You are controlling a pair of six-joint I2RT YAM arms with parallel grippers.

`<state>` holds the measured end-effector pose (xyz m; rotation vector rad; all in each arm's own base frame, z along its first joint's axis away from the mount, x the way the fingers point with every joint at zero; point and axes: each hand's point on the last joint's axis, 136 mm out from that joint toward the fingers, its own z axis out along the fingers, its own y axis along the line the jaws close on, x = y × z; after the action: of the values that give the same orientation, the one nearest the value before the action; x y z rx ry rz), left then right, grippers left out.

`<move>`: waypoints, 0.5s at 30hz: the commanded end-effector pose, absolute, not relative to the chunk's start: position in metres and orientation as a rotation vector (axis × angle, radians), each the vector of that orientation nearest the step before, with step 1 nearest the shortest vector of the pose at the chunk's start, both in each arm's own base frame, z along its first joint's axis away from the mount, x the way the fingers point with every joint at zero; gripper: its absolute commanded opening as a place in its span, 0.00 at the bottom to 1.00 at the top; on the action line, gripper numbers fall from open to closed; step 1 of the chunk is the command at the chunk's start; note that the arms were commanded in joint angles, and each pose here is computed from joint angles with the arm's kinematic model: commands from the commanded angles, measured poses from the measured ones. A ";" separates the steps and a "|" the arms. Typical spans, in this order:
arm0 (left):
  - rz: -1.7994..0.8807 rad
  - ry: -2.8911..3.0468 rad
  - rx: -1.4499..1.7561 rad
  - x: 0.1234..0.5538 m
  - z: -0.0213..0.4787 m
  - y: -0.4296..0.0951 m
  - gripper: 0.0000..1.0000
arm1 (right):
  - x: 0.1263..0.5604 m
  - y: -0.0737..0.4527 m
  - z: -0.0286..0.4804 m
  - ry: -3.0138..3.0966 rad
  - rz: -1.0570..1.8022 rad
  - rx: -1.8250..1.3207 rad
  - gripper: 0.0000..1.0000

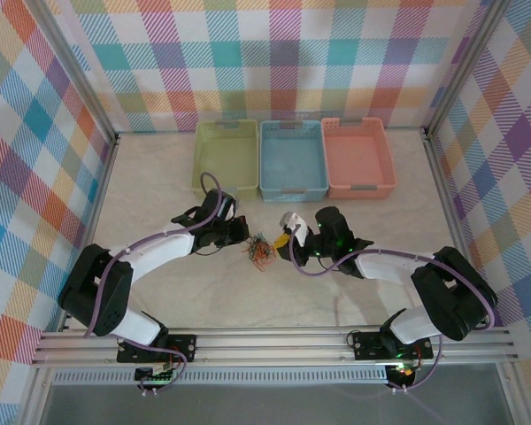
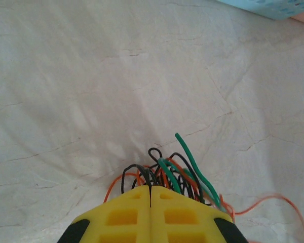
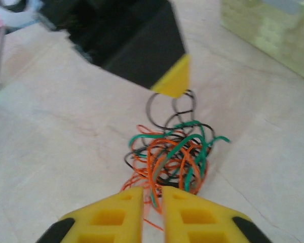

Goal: Untangle the cables

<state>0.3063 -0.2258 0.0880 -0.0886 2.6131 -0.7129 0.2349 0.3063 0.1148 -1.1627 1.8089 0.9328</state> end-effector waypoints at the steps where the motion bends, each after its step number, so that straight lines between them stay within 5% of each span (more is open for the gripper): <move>1: -0.679 2.614 -0.081 0.303 0.091 -0.222 0.00 | 0.208 0.326 0.132 1.645 1.075 -1.325 0.29; 15: -0.661 2.627 -0.072 0.304 0.087 -0.222 0.00 | 0.245 0.304 0.106 1.693 0.703 -1.276 0.47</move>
<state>0.3045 -0.2213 0.0844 -0.0990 2.6286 -0.6805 0.2362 0.3084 0.1087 -1.2671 1.7300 0.8047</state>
